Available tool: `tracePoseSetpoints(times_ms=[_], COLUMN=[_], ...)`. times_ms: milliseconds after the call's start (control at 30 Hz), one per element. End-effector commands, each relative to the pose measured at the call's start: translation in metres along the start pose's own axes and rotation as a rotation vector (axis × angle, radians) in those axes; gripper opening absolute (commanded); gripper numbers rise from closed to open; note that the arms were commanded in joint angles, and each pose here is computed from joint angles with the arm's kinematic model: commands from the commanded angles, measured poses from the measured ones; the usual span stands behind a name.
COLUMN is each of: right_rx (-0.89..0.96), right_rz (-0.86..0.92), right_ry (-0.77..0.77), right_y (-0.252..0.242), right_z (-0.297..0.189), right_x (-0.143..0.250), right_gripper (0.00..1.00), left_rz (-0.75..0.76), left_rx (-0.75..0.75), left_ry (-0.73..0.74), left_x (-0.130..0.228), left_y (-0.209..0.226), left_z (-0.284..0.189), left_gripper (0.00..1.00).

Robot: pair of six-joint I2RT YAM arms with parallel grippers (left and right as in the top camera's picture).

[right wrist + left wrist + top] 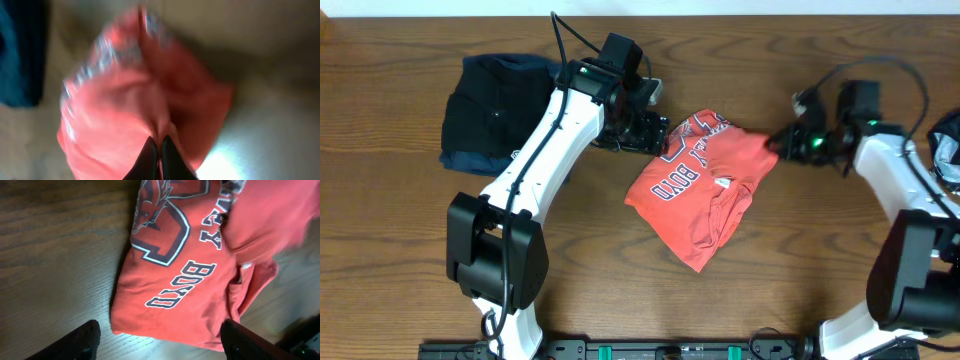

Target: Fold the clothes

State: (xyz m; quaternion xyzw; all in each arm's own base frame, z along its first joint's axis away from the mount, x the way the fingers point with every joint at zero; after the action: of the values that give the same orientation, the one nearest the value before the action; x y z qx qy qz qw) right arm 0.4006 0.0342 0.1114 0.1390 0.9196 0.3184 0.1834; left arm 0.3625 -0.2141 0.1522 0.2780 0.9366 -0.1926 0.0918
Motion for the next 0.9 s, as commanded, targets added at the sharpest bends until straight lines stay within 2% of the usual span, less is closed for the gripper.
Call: tracePoseSetpoints(times_ms=[0,33,133,233,267,367,500,600,667,733,833,867], right_rx=[-0.04,-0.03,0.086,0.187,0.191,0.145,-0.006,0.068,0.093,0.08,0.112,0.155], right_rz=[-0.059,-0.063,-0.066,-0.057,-0.052,-0.039,-0.014,0.014,0.0,-0.031,-0.061,-0.048], right_ry=[-0.111,-0.123,-0.182,-0.216,-0.215,-0.177,-0.038,0.039,0.075,0.097,0.122,0.122], right_y=[0.017,0.015,-0.001,-0.017,-0.018,-0.013,0.011,0.005,0.007,0.014,0.017,0.012], right_z=[-0.027,-0.027,-0.029,-0.033,-0.033,-0.032,-0.024,-0.016,-0.007,0.002,0.014,0.016], right_x=[-0.031,-0.033,-0.044,-0.049,-0.049,-0.041,-0.013,0.009,0.022,0.031,0.044,0.047], right_gripper=[0.02,0.04,0.31,0.51,0.55,0.57,0.49,0.49,0.52,0.53,0.45,0.47], left_rz=[0.024,0.024,0.024,0.023,0.022,0.019,0.014,0.015,0.019,0.02,0.023,0.025], left_rx=[-0.021,-0.021,-0.021,-0.021,-0.022,-0.069,-0.113,-0.113,-0.115,-0.116,-0.117,-0.118], left_ry=[-0.022,-0.022,-0.022,-0.02,-0.018,-0.004,0.019,0.016,0.007,0.002,-0.008,-0.014], left_x=[-0.003,-0.003,-0.003,-0.003,-0.002,0.001,0.005,0.004,0.002,0.001,-0.001,-0.002], left_y=[0.0,0.0,0.0,0.0,0.0,0.007,0.014,0.014,0.014,0.015,0.017,0.018], left_z=[-0.009,-0.009,-0.009,-0.01,-0.01,-0.01,-0.01,-0.01,-0.01,-0.009,-0.005,-0.002], left_gripper=[0.79,0.79,0.79,0.79,0.79,0.79,0.82,0.87,0.93,0.94,0.94,0.94])
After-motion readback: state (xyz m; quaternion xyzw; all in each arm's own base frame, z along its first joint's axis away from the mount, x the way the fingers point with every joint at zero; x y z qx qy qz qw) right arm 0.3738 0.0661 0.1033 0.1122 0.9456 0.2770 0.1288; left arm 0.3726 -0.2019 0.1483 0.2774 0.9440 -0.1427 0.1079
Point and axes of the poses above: each gripper's point midway between its finger pads, its own z axis out along the fingers, its own y axis along the line the jaws close on, x = y × z, the point moved 2 cm from there along -z, back along the fingers, and after that the axes turned 14 degrees about z, right-handed, at the moved point
